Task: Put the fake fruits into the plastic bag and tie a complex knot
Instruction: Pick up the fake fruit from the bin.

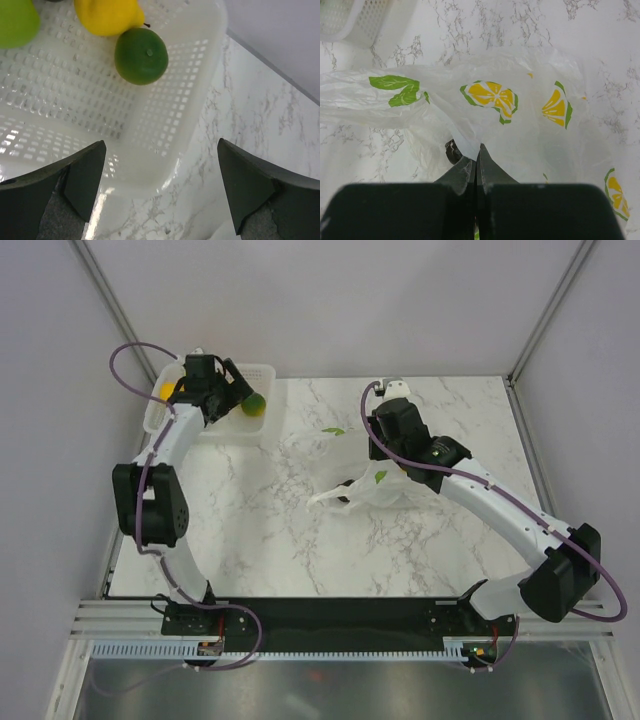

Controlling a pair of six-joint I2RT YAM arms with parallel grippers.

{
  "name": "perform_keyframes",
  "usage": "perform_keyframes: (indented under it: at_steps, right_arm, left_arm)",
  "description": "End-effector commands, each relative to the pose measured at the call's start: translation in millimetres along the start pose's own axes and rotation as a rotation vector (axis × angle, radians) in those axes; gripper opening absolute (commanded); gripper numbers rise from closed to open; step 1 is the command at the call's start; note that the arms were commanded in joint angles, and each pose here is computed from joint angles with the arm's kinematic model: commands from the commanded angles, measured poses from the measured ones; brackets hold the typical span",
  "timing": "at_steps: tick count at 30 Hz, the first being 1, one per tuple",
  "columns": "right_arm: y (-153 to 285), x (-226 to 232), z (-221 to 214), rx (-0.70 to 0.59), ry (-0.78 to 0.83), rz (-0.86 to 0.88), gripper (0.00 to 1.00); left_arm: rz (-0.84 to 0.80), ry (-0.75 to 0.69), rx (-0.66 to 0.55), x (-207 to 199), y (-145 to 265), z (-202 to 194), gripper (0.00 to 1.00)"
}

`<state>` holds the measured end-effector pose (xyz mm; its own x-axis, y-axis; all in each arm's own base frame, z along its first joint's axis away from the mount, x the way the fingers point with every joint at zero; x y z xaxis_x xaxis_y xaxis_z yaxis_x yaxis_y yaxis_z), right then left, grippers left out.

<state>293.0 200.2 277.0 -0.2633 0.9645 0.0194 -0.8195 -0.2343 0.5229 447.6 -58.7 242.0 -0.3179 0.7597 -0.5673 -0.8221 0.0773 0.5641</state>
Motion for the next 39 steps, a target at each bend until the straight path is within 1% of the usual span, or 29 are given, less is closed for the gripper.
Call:
perform_keyframes:
  at_steps: [1,2,3,5,6,7,10,12,13,14,15,21,22,24,25,27,28,29,30,31,35,36,37,38,39]
  right_arm:
    - [4,1,8,-0.037,-0.025,0.02,0.0]
    - [4,1,8,-0.038,-0.025,0.02,0.0]
    - [4,2,8,-0.037,-0.027,0.023,0.0]
    - [5,2,8,-0.037,-0.028,0.028,0.0]
    - [5,2,7,-0.035,-0.028,0.028,0.0]
    - [5,2,7,-0.035,-0.028,0.028,0.0]
    - [5,1,5,-0.034,-0.024,0.022,0.0]
    - [5,1,6,-0.036,-0.026,0.02,0.0]
    - [5,1,7,-0.036,-0.025,0.023,0.0]
    - [4,1,7,-0.037,-0.025,0.022,0.0]
    - [5,1,7,-0.038,-0.025,0.022,0.0]
    - [5,1,10,-0.044,-0.024,0.022,0.0]
    - [5,1,9,-0.044,-0.024,0.022,0.0]
    - [5,0,7,-0.042,-0.025,0.018,0.0]
    - [6,0,6,-0.041,-0.028,0.016,0.0]
    - [6,-1,4,-0.038,-0.027,0.016,0.0]
    - [6,-1,3,-0.037,-0.028,0.015,0.0]
    - [6,-1,2,-0.037,-0.026,0.012,0.0]
    - [7,-2,3,-0.041,-0.026,0.01,0.0]
    - [7,-2,3,-0.041,-0.024,0.01,0.0]
    - [9,-3,0,-0.038,-0.023,0.009,0.0]
    - [9,-3,-1,-0.037,-0.021,0.009,0.0]
    - [9,-3,-1,-0.037,-0.022,0.01,0.0]
    - [9,-4,-2,-0.035,-0.021,0.009,0.0]
    - [10,-4,-2,-0.036,-0.019,0.007,0.0]
  left_arm:
    - [0.079,0.004,0.011,12,-39,17,1.0]
    - [0.059,0.016,0.054,13,-50,14,1.0]
    - [0.085,0.026,0.085,23,-71,6,1.0]
    - [0.09,0.036,0.072,20,-86,15,1.0]
    - [0.113,0.036,0.099,28,-104,7,1.0]
    - [0.085,0.033,0.076,18,-109,18,1.0]
    - [0.065,0.041,0.117,15,-135,16,0.99]
    - [0.079,0.047,0.144,17,-146,11,0.98]
    - [0.061,0.049,0.128,9,-148,18,0.97]
    - [0.076,0.053,0.162,16,-159,8,0.96]
    - [0.071,0.057,0.17,17,-164,5,0.96]
    - [0.094,0.129,0.238,30,-180,-17,0.93]
    - [0.089,0.134,0.248,31,-181,-19,0.92]
    - [0.072,0.136,0.258,30,-185,-21,0.84]
    - [0.062,0.136,0.266,29,-185,-21,0.74]
    - [0.039,0.117,0.246,22,-178,-14,0.6]
    - [0.027,0.11,0.231,19,-175,-9,0.49]
    - [0.018,0.101,0.221,16,-170,-6,0.47]
    - [0.0,0.091,0.199,10,-157,2,0.46]
    - [-0.025,0.087,0.17,4,-152,9,0.42]
    - [-0.104,0.083,0.073,-14,-109,32,0.4]
    - [-0.084,0.089,0.087,-5,-106,22,0.4]
    - [-0.126,0.081,0.031,-19,-81,37,0.4]
    - [-0.152,0.076,-0.001,-23,-72,41,0.4]
    - [-0.146,0.077,0.005,-17,-66,33,0.4]
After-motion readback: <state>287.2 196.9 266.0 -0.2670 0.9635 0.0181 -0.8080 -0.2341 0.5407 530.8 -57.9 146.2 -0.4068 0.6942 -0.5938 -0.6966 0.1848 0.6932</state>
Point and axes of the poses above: each gripper's point midway between its finger pads, its own y axis back along the fingers, its own x axis along the line the jaws close on, z = x × y, the point moved 7 cm from there along y, back along the fingers, and after that the axes turned 7 degrees about y, right-handed, at the moved point
